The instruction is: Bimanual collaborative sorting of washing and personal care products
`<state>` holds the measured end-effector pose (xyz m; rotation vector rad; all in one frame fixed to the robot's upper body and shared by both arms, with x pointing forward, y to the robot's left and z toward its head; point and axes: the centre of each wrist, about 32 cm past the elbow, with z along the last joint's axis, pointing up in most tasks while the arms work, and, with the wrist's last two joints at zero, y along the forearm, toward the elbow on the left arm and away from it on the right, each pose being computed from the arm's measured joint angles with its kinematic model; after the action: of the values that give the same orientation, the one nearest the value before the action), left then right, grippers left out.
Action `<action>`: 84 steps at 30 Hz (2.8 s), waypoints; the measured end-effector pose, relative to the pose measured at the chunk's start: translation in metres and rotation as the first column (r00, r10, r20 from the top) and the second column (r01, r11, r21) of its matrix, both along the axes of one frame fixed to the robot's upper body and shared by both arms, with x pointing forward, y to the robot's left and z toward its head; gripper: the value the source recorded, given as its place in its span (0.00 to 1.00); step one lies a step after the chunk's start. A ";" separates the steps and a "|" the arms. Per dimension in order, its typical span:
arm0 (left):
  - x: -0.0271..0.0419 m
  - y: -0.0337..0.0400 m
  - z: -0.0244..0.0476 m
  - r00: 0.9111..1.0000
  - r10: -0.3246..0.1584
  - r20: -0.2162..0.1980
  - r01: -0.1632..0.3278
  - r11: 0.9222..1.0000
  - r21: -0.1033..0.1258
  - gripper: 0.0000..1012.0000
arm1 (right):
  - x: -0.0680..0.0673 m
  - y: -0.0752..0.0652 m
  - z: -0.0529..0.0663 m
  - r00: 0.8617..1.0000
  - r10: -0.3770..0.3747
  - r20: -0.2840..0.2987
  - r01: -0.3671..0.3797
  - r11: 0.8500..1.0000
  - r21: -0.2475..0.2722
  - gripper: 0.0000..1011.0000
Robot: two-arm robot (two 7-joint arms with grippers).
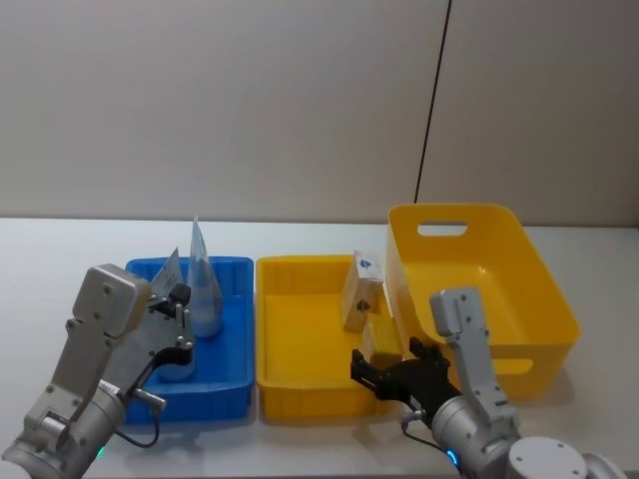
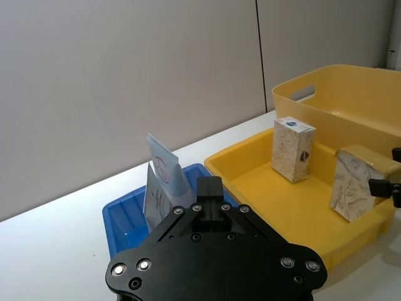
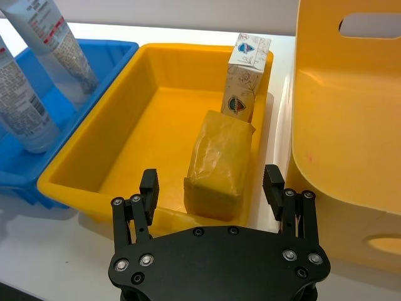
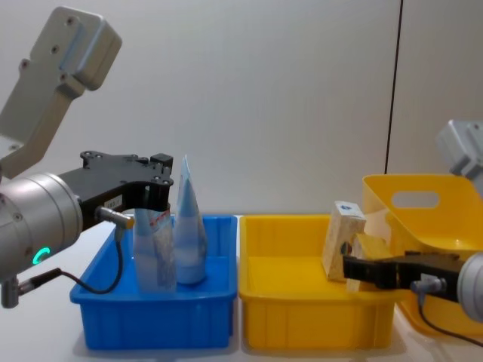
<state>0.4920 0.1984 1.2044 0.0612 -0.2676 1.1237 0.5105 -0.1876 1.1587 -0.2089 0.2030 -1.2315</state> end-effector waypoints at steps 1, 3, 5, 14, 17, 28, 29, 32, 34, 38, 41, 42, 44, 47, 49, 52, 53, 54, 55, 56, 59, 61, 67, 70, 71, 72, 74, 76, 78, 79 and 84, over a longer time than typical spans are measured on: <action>0.0000 0.0000 0.0000 1.000 0.000 0.000 0.000 1.000 0.000 0.00 | 0.000 0.000 0.000 1.000 -0.001 0.000 0.001 1.000 -0.003 0.99; 0.0000 0.0000 0.0000 1.000 0.000 0.000 0.000 1.000 0.000 0.00 | 0.002 0.002 0.000 1.000 -0.003 0.000 0.003 1.000 -0.010 0.99; 0.0000 0.0000 0.0000 1.000 0.000 0.000 0.000 1.000 0.000 0.00 | 0.004 0.003 -0.001 1.000 -0.006 0.000 0.006 1.000 -0.016 0.99; 0.0000 0.0000 0.0000 1.000 0.000 0.000 0.000 1.000 0.000 0.00 | 0.008 0.007 -0.001 1.000 -0.016 0.000 0.016 0.999 -0.033 0.99; 0.0000 0.0000 0.0000 1.000 0.000 0.000 0.000 1.000 0.000 0.00 | 0.009 0.008 -0.001 1.000 -0.019 0.000 0.019 0.999 -0.037 0.95; 0.0000 0.0000 0.0000 1.000 0.000 0.000 0.000 1.000 0.000 0.00 | 0.011 0.010 -0.001 1.000 -0.024 0.000 0.024 0.999 -0.046 0.66; 0.0000 0.0000 0.0000 1.000 0.000 0.000 0.000 1.000 0.000 0.00 | 0.011 0.010 -0.001 1.000 -0.024 0.000 0.024 0.999 -0.046 0.60; 0.0000 0.0000 0.0000 1.000 0.000 0.000 0.000 1.000 0.000 0.00 | 0.012 0.011 -0.001 1.000 -0.024 0.000 0.024 0.999 -0.047 0.50; 0.0000 0.0000 0.0000 1.000 0.000 0.000 0.000 1.000 0.000 0.00 | 0.012 0.011 -0.001 1.000 -0.024 0.001 0.024 0.999 -0.047 0.46; 0.0000 0.0000 0.0000 1.000 0.000 0.000 0.000 1.000 0.000 0.00 | 0.012 0.011 -0.001 1.000 -0.025 0.000 0.025 0.999 -0.048 0.34; 0.0000 0.0000 0.0000 1.000 0.000 0.000 0.000 1.000 0.000 0.00 | 0.012 0.011 -0.001 1.000 -0.025 0.000 0.025 0.998 -0.049 0.33; 0.0000 0.0000 0.0000 1.000 0.000 0.000 0.000 1.000 0.000 0.00 | 0.012 0.011 -0.001 1.000 -0.025 0.000 0.025 0.998 -0.049 0.33; 0.0000 0.0000 0.0000 1.000 0.000 0.000 0.000 1.000 0.000 0.00 | 0.012 0.011 -0.001 1.000 -0.026 0.000 0.026 0.998 -0.049 0.33; 0.0000 0.0000 0.0000 1.000 0.000 0.000 0.000 1.000 0.000 0.00 | 0.012 0.011 -0.001 1.000 -0.026 0.000 0.026 0.998 -0.049 0.33; 0.0000 0.0000 0.0000 1.000 0.000 0.000 0.000 1.000 0.000 0.00 | 0.012 0.011 -0.001 1.000 -0.026 0.000 0.026 0.998 -0.050 0.33; 0.0000 0.0000 0.0000 1.000 0.000 0.000 0.000 1.000 0.000 0.00 | 0.012 0.011 -0.001 1.000 -0.026 0.002 0.026 0.998 -0.051 0.33; 0.0000 0.0000 0.0000 1.000 0.000 0.000 0.000 1.000 0.000 0.00 | 0.012 0.011 -0.001 1.000 -0.026 0.003 0.026 0.998 -0.051 0.33; 0.0000 0.0000 0.0000 1.000 0.000 0.000 0.000 1.000 0.000 0.00 | 0.012 0.011 -0.001 1.000 -0.026 0.008 0.026 0.998 -0.051 0.33; 0.0000 0.0000 0.0000 1.000 0.000 0.000 0.000 1.000 0.000 0.00 | 0.012 0.011 -0.001 1.000 -0.026 0.012 0.026 0.998 -0.050 0.33; 0.0000 0.0000 0.0000 1.000 0.000 0.000 0.000 1.000 0.000 0.00 | 0.013 0.010 0.000 1.000 -0.026 0.015 0.026 0.998 -0.050 0.33; 0.0000 0.0000 0.0000 1.000 0.000 0.000 0.000 1.000 0.000 0.00 | 0.013 0.009 0.002 0.999 -0.022 0.039 0.024 0.999 -0.045 0.33; 0.0000 0.0000 0.0000 1.000 0.000 0.000 0.000 1.000 0.000 0.00 | 0.013 0.008 0.005 0.998 -0.021 0.059 0.023 0.999 -0.042 0.33; 0.0000 0.0000 0.0000 1.000 0.000 0.000 0.000 1.000 0.000 0.00 | 0.013 0.002 0.014 0.992 -0.018 0.126 0.022 0.999 -0.033 0.33; 0.0000 0.0000 0.0000 1.000 0.000 0.000 0.000 1.000 0.000 0.00 | 0.013 -0.001 0.019 0.986 -0.020 0.165 0.026 0.999 -0.029 0.33; 0.0000 0.0000 0.0000 1.000 0.000 0.000 0.000 1.000 0.000 0.00 | 0.014 -0.003 0.021 0.984 -0.022 0.176 0.028 0.999 -0.028 0.33; 0.0000 0.0000 0.0000 1.000 0.000 0.000 0.000 1.000 0.000 0.00 | 0.014 -0.004 0.023 0.982 -0.024 0.185 0.029 0.999 -0.027 0.33; 0.0000 0.0000 0.0000 1.000 0.000 0.000 0.000 1.000 0.000 0.00 | 0.015 -0.008 0.028 0.976 -0.030 0.217 0.036 0.999 -0.026 0.33; 0.0000 0.0000 0.0000 1.000 0.000 0.000 0.000 1.000 0.000 0.00 | 0.016 -0.012 0.032 0.971 -0.037 0.238 0.044 0.999 -0.027 0.33; 0.0000 0.0000 0.0000 1.000 0.000 0.000 0.000 1.000 0.000 0.00 | 0.019 -0.018 0.037 0.962 -0.048 0.268 0.058 0.998 -0.029 0.33; 0.0000 0.0000 0.0000 1.000 0.000 0.000 0.000 1.000 0.000 0.00 | 0.020 -0.023 0.040 0.956 -0.057 0.286 0.070 0.997 -0.032 0.33; 0.0000 0.0000 0.0000 1.000 0.000 0.000 0.000 1.000 0.000 0.00 | 0.027 -0.043 0.050 0.939 -0.093 0.332 0.115 0.992 -0.047 0.33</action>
<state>0.4920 0.1984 1.2044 0.0612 -0.2676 1.1237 0.5377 -0.2302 1.2083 -0.0460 -0.1193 -1.3600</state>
